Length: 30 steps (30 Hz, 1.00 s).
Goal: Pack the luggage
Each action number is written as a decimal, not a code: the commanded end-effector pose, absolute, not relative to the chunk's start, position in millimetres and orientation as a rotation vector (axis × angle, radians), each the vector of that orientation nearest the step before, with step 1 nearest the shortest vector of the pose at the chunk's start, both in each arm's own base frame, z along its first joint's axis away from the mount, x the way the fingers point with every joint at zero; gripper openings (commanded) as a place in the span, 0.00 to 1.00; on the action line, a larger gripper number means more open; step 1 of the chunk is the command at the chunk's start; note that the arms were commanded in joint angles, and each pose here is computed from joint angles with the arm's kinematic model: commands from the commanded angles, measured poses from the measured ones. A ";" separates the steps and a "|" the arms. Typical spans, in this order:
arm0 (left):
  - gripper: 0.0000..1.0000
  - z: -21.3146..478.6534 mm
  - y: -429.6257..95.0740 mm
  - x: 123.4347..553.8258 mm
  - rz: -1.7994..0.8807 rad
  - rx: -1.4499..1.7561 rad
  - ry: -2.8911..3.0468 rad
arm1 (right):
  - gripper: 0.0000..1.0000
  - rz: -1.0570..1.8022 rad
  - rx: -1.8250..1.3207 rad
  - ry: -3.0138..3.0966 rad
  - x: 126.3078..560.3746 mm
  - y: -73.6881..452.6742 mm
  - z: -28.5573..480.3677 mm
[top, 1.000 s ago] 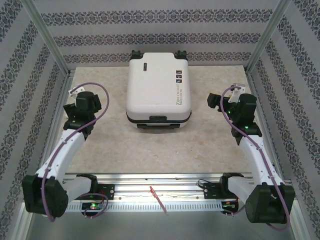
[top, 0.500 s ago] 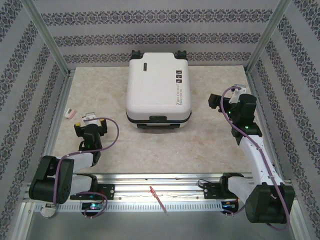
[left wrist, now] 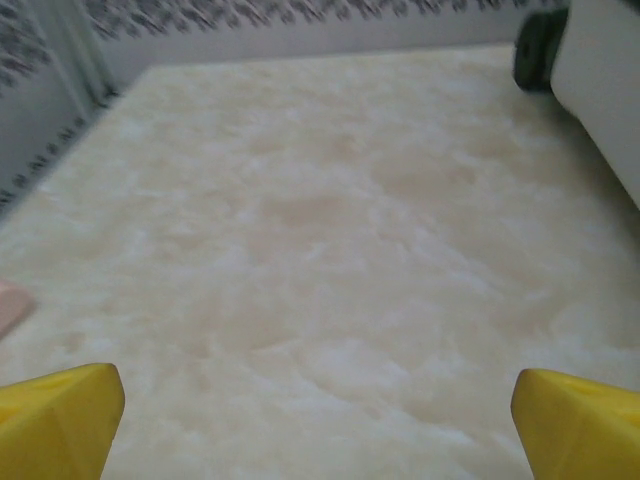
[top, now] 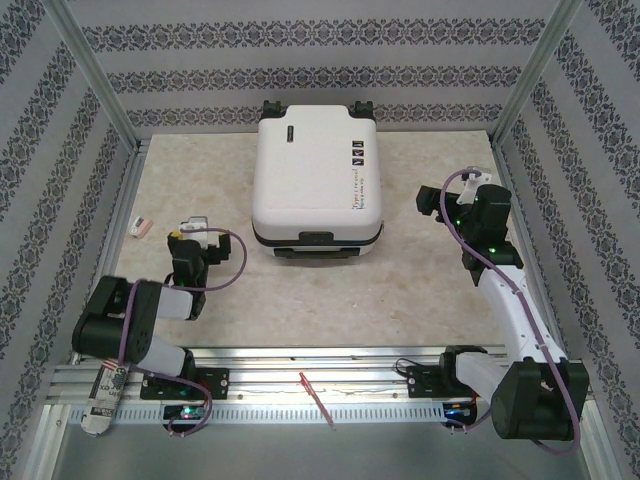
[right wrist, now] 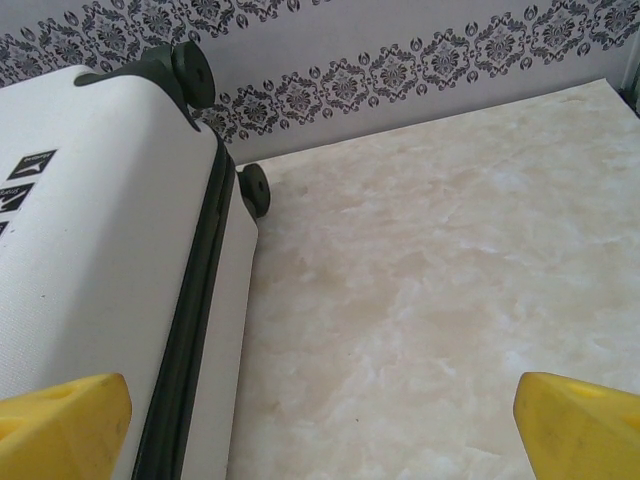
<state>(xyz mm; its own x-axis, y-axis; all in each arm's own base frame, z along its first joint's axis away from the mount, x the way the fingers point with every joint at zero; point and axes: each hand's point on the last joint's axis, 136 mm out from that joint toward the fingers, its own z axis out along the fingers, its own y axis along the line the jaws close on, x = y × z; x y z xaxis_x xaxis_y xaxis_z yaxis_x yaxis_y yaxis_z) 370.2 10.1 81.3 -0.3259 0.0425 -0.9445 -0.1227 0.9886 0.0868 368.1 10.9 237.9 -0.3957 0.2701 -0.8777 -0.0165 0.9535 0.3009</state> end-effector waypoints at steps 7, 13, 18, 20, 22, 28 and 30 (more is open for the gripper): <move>0.99 91.1 12.2 397.1 0.141 -0.058 1.880 | 0.98 0.195 0.249 1.888 378.8 -12.7 233.9; 1.00 92.2 19.0 393.2 0.167 -0.100 1.867 | 0.98 0.229 0.151 1.902 394.6 -1.1 198.8; 1.00 92.8 19.6 392.0 0.168 -0.103 1.858 | 0.98 0.185 -0.017 1.932 403.4 12.0 170.0; 1.00 92.6 19.4 392.2 0.168 -0.103 1.858 | 0.98 0.177 -0.041 1.962 406.1 13.9 158.2; 1.00 92.8 19.6 392.1 0.168 -0.103 1.859 | 0.98 0.178 -0.028 1.957 407.2 13.1 152.4; 1.00 93.4 20.4 392.1 0.172 -0.108 1.857 | 0.98 0.070 0.020 1.948 400.0 1.5 123.0; 1.00 93.8 23.4 390.1 0.184 -0.124 1.849 | 0.98 0.053 0.024 1.902 397.4 1.1 114.1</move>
